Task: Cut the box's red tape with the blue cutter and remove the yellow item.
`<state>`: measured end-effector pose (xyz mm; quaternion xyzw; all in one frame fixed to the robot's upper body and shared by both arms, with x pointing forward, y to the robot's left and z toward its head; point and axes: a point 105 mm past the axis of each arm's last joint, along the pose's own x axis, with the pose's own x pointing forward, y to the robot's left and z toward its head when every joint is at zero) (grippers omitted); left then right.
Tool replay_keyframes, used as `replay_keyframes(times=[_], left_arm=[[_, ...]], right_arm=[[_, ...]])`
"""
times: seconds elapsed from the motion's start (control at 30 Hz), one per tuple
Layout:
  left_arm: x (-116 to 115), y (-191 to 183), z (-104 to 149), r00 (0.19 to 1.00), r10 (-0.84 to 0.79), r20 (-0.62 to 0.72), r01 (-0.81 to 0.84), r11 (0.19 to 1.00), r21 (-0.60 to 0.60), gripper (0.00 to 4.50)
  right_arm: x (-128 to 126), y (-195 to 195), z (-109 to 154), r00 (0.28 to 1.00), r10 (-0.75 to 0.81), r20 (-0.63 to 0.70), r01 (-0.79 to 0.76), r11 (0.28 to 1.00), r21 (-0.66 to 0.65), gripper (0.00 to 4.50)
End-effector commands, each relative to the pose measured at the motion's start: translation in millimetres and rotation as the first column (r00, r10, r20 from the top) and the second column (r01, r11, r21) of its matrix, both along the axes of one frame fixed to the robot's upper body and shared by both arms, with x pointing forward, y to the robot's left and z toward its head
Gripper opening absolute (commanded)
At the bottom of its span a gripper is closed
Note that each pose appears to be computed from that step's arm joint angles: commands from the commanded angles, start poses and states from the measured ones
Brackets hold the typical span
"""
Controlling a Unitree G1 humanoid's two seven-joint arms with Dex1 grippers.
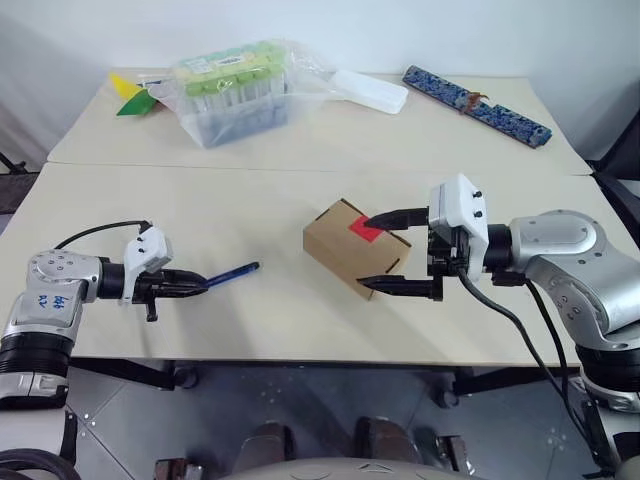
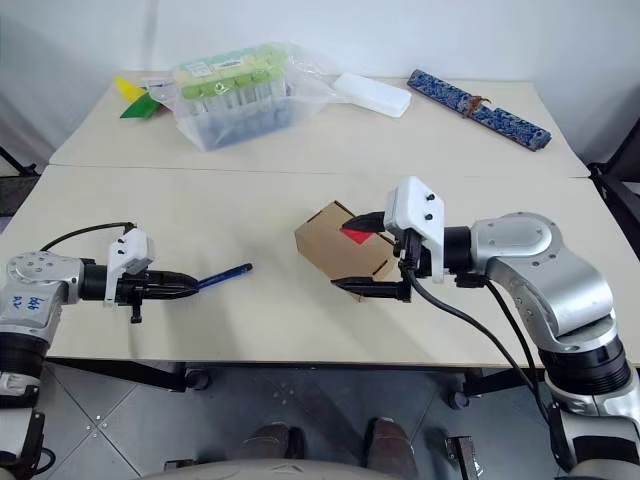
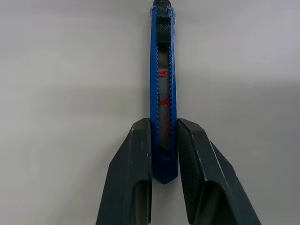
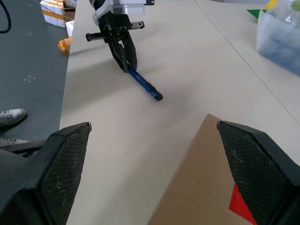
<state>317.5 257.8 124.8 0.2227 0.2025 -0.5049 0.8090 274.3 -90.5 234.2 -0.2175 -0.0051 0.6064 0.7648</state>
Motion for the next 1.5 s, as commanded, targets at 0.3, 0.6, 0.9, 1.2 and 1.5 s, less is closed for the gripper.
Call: replay_keyframes(times=[0.3,0.6,0.9,1.2,1.5], left_arm=[[-27.3,-50.8,12.4,0.931,-0.324,0.166,0.311,0.945,0.095,0.44],[-43.3,-80.2,-9.0,0.893,-0.447,0.049,0.435,0.887,0.151,0.44],[-49.7,-77.9,-15.2,0.9,-0.435,-0.007,0.43,0.886,0.173,0.44],[-56.6,-80.3,-18.7,0.902,-0.431,-0.03,0.429,0.886,0.173,0.44],[-59.3,-81.5,-20.8,0.907,-0.419,-0.045,0.421,0.893,0.161,0.44]], right_arm=[[-24.2,11.4,-25.5,0.997,-0.048,-0.058,0.036,0.981,-0.191,3.88],[-23.9,51.3,-65.7,0.993,0.089,0.077,-0.055,0.932,-0.357,0.73],[-25.7,73.3,-85.0,0.976,0.175,0.128,-0.112,0.913,-0.393,0.0],[-26.9,84.2,-102.8,0.961,0.238,0.143,-0.157,0.89,-0.429,0.0],[-27.6,89.8,-115.6,0.947,0.285,0.147,-0.189,0.867,-0.46,0.0]])
